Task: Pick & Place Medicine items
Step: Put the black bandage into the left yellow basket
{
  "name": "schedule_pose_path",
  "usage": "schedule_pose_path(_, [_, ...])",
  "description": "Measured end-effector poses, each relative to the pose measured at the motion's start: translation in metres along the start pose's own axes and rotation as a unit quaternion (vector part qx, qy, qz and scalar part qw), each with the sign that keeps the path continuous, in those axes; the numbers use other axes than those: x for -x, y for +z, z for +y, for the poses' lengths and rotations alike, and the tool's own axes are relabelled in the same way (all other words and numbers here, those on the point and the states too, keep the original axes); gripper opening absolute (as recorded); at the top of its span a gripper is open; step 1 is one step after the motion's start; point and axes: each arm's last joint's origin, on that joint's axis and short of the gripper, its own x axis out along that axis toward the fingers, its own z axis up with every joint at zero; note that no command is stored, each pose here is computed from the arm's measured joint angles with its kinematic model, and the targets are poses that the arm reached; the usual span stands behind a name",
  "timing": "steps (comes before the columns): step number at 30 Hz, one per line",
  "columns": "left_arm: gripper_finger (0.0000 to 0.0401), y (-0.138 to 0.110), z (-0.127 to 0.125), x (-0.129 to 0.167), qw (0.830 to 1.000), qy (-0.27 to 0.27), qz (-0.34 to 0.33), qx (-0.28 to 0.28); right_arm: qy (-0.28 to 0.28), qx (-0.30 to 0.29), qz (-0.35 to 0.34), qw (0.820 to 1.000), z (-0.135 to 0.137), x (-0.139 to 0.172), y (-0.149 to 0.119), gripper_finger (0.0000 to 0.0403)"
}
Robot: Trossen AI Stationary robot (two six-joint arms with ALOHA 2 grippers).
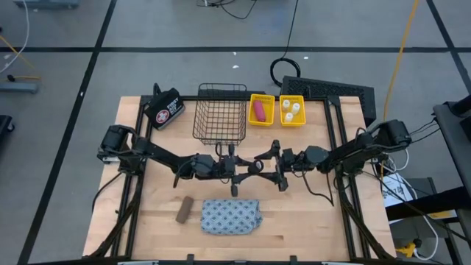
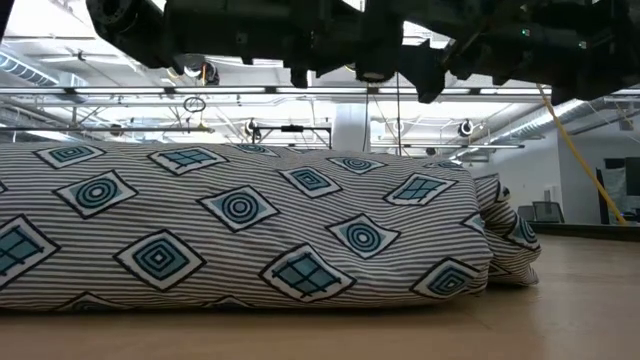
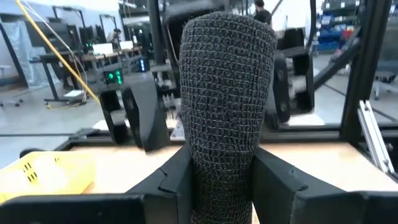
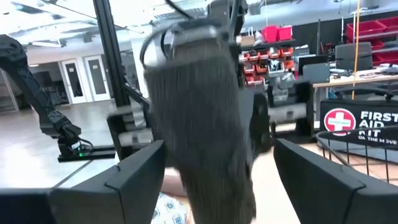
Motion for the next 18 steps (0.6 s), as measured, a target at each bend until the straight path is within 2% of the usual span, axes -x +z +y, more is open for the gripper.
schedule_pose_path(11, [0.0131, -0.0024, -0.0001, 0.0000, 1.000, 0.000, 0.012, -0.002, 0.000, 0.003, 0.002, 1.000, -0.0001, 0.0001, -0.0004, 0.0227])
schedule_pose_path(18, [0.0131, -0.0029, 0.0002, 0.0000, 1.000, 0.002, 0.015, -0.002, 0.000, 0.016, 0.003, 1.000, -0.0001, 0.0001, -0.0007, 0.0151])
